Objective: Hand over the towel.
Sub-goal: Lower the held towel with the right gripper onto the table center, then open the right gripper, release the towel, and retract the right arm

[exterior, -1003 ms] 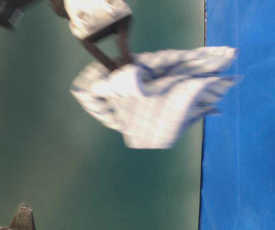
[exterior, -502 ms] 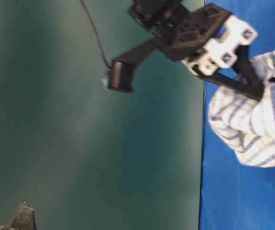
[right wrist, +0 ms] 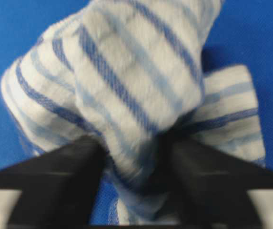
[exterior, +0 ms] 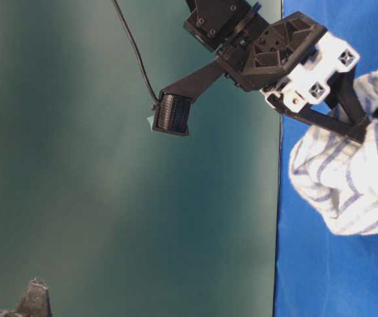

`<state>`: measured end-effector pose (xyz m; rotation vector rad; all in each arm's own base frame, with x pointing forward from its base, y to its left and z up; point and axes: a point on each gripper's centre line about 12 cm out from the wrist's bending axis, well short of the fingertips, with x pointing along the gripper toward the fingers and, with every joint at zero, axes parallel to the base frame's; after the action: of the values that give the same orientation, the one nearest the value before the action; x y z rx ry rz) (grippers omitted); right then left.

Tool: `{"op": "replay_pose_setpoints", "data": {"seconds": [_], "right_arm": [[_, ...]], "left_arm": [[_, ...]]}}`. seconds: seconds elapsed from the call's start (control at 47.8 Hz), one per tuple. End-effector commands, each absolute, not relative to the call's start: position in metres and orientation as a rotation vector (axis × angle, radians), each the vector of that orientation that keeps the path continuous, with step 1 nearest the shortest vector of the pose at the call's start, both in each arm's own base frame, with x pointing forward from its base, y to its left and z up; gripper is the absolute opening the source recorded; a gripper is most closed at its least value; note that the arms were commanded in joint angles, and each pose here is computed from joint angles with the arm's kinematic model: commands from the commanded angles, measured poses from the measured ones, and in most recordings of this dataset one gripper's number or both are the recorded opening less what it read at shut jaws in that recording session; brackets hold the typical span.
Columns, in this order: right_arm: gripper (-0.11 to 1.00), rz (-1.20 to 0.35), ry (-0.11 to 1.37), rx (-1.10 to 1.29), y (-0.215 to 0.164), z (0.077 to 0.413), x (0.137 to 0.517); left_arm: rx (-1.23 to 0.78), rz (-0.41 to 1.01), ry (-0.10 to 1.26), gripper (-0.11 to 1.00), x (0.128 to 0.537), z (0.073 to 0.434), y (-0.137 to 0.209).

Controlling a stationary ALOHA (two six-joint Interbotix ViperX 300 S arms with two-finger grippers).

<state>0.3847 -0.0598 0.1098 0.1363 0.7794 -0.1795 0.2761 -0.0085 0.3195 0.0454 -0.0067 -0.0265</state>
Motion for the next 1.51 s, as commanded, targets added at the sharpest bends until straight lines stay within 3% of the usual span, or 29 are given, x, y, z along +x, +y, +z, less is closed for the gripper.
{"op": "replay_pose_setpoints", "data": {"seconds": [0.0, 0.063, 0.314, 0.502, 0.836, 1.233, 1.484], "right_arm": [[0.65, -0.180, 0.725, 0.141, -0.060, 0.136, 0.388], [0.72, -0.178, 0.701, 0.138, -0.059, 0.152, 0.384], [0.72, -0.162, 0.473, 0.099, -0.053, 0.248, 0.353], [0.72, -0.152, 0.299, 0.059, -0.047, 0.291, 0.319], [0.72, -0.131, 0.091, 0.023, -0.036, 0.306, 0.276], [0.71, -0.131, 0.085, 0.024, -0.036, 0.304, 0.276], [0.71, -0.127, 0.115, 0.032, -0.029, 0.317, 0.233]], "left_arm": [[0.045, -0.027, -0.033, 0.93, 0.277, 0.327, -0.009], [0.045, -0.027, -0.033, 0.93, 0.277, 0.327, -0.009], [0.045, -0.027, -0.031, 0.93, 0.277, 0.326, -0.009], [0.045, -0.027, -0.031, 0.93, 0.277, 0.326, -0.009], [0.045, -0.027, -0.028, 0.93, 0.277, 0.325, -0.009], [0.048, -0.022, -0.027, 0.93, 0.275, 0.326, -0.008], [0.045, -0.027, 0.004, 0.93, 0.237, 0.328, -0.007]]}}
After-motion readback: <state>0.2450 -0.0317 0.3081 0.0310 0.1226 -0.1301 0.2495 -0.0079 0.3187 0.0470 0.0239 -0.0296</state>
